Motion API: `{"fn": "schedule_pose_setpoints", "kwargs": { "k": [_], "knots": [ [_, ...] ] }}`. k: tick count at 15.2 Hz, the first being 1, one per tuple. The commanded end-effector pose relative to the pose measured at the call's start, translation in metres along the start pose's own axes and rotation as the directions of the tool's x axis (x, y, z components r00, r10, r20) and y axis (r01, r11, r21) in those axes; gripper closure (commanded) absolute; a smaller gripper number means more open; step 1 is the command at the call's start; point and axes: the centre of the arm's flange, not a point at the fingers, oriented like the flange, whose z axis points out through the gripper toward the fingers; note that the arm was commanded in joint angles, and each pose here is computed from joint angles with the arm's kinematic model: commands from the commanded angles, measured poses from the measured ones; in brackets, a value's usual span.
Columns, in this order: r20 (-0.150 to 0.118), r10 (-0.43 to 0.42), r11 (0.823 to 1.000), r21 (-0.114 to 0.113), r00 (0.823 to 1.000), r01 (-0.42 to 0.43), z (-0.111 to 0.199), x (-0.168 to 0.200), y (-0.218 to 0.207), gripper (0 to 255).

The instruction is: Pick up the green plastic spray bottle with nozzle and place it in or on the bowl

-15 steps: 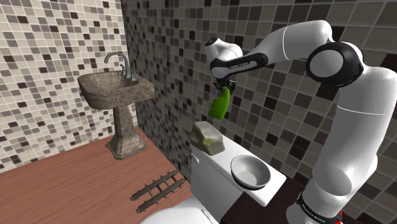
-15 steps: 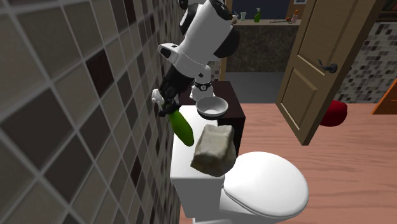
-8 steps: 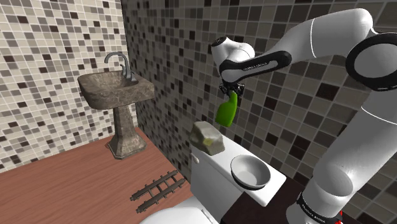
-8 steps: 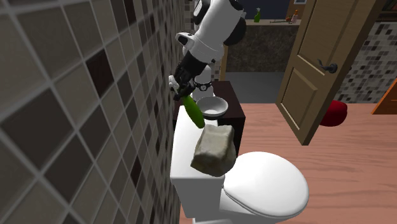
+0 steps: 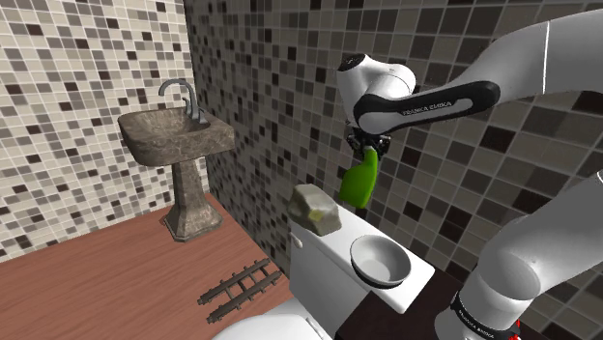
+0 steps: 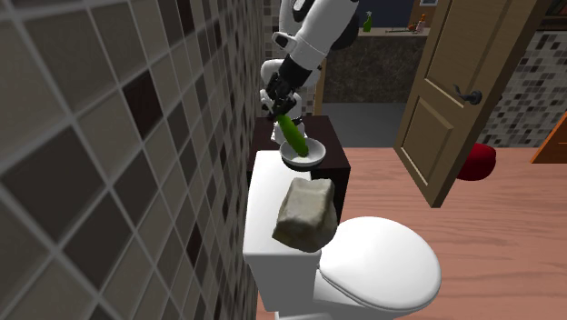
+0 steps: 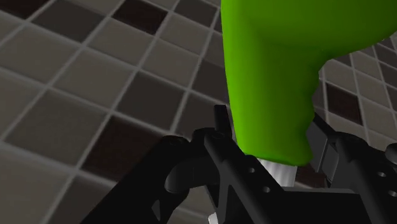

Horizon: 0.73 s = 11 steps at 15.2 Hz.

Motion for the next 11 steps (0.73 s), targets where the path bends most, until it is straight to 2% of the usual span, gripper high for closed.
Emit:
{"fn": "schedule_pose_setpoints", "kwargs": {
  "k": [1, 11],
  "knots": [
    [0.000, 0.001, 1.000, 0.000, 1.000, -0.001, -0.007, -0.017, 0.019, 255],
    [0.000, 0.001, 1.000, 0.000, 1.000, -0.001, -0.043, -0.099, 0.116, 255]
  ]
}}
